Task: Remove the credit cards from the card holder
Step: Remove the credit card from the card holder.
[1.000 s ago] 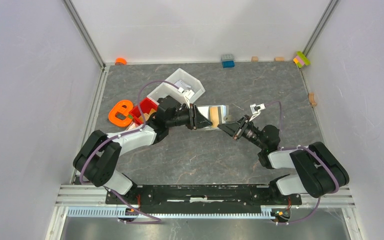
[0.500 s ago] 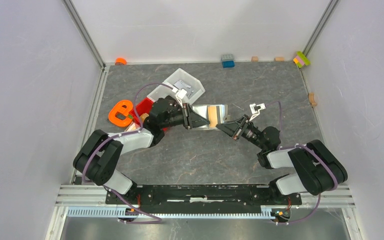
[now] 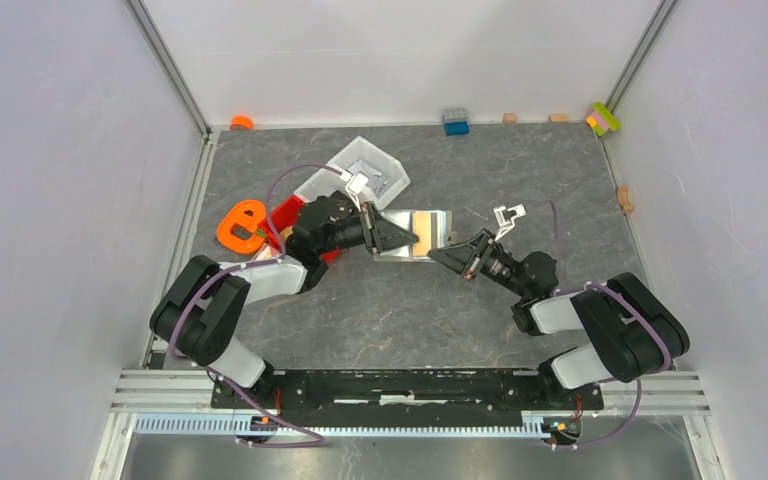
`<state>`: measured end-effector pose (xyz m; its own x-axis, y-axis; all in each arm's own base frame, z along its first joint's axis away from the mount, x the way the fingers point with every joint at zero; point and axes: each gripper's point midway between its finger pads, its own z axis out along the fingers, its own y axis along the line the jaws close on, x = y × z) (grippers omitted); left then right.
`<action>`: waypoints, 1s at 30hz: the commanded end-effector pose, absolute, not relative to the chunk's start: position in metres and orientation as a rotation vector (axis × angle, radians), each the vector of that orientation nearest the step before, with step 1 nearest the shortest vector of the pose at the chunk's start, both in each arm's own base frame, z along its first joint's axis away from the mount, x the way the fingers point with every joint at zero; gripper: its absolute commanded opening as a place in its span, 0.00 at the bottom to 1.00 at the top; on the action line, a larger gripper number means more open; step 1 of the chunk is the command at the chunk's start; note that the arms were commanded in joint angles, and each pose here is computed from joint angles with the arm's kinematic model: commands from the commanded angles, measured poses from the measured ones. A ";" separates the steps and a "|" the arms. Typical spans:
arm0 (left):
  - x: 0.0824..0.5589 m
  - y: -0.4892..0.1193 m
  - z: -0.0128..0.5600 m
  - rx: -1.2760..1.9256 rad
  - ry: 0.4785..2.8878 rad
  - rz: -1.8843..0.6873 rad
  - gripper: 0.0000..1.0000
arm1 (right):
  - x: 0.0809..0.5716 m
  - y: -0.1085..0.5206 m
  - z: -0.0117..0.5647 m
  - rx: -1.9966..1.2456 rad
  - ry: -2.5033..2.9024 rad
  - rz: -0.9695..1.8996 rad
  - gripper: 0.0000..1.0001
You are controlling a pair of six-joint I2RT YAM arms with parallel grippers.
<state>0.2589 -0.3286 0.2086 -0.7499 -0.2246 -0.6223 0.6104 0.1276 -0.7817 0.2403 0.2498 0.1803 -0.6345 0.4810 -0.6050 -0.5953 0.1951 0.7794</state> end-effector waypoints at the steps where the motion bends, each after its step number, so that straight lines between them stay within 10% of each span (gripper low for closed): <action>1: 0.252 -0.333 0.224 0.417 1.699 -1.757 0.23 | 0.216 0.259 0.230 -0.330 1.373 1.659 0.17; 5: 0.252 -0.333 0.224 0.412 1.699 -1.755 0.03 | 0.215 0.259 0.231 -0.334 1.367 1.662 0.21; 10: 0.257 -0.331 0.217 0.389 1.736 -1.716 0.02 | 0.215 0.254 0.233 -0.317 1.350 1.644 0.39; 18: 0.263 -0.331 0.207 0.364 1.789 -1.682 0.02 | 0.222 0.236 0.231 -0.238 1.344 1.596 0.41; 30: 0.270 -0.324 0.202 0.323 1.807 -1.659 0.02 | 0.228 0.220 0.227 -0.152 1.345 1.574 0.08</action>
